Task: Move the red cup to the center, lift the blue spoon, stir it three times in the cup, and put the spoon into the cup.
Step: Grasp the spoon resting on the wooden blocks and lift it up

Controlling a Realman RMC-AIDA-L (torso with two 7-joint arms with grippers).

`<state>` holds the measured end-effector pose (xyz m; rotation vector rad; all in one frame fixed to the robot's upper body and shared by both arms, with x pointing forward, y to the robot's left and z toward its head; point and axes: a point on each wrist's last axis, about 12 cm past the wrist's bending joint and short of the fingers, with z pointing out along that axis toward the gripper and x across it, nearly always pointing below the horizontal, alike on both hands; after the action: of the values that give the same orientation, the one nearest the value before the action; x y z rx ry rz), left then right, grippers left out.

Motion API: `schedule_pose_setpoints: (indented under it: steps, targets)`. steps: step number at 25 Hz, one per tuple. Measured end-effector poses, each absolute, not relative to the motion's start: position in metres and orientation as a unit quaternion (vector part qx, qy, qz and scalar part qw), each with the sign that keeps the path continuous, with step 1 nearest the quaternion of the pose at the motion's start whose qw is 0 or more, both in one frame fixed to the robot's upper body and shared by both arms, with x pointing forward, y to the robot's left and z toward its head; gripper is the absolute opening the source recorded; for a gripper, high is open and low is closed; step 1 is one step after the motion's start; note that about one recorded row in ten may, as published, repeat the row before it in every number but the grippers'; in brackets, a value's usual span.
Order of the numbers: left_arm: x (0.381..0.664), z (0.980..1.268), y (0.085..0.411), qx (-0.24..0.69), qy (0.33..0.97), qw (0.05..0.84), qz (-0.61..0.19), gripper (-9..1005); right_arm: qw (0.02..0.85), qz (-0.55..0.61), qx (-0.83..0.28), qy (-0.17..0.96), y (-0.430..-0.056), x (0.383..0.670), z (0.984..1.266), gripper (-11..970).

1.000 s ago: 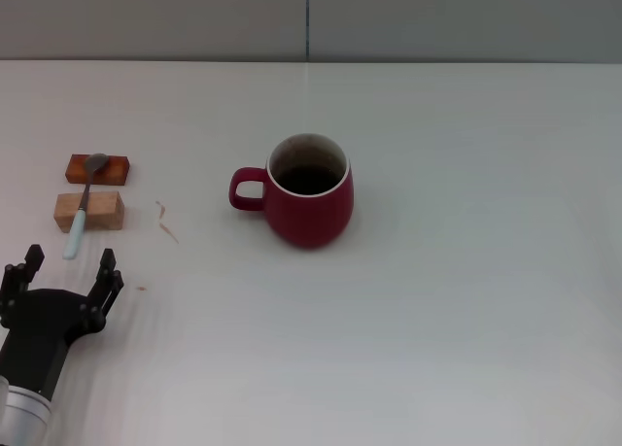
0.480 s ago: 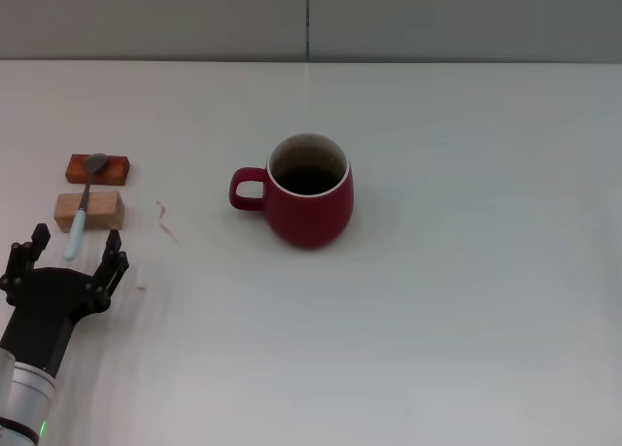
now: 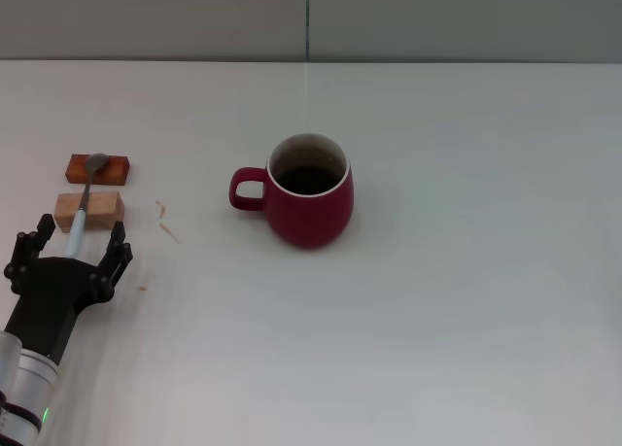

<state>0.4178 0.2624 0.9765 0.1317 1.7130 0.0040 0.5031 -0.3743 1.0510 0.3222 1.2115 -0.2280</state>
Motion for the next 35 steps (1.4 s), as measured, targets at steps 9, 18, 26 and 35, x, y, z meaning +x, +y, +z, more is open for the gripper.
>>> schedule_pose_setpoints:
  steps: [9, 18, 26, 35]
  targets:
    - [0.425, 0.974, 0.267, 0.063, 0.761, 0.646, 0.011, 791, 0.809, -0.107, 0.152, 0.558, -0.374, 0.493, 1.049, 704]
    - [0.427, 0.974, 0.269, 0.062, 0.761, 0.646, 0.014, 622, 0.808, -0.105, 0.151, 0.56, -0.373, 0.491, 1.048, 705]
    - [0.428, 0.974, 0.272, 0.052, 0.76, 0.648, 0.013, 619, 0.808, -0.105, 0.151, 0.56, -0.374, 0.491, 1.048, 704]
    - [0.428, 0.974, 0.272, 0.052, 0.76, 0.647, 0.012, 600, 0.808, -0.105, 0.151, 0.559, -0.373, 0.491, 1.048, 704]
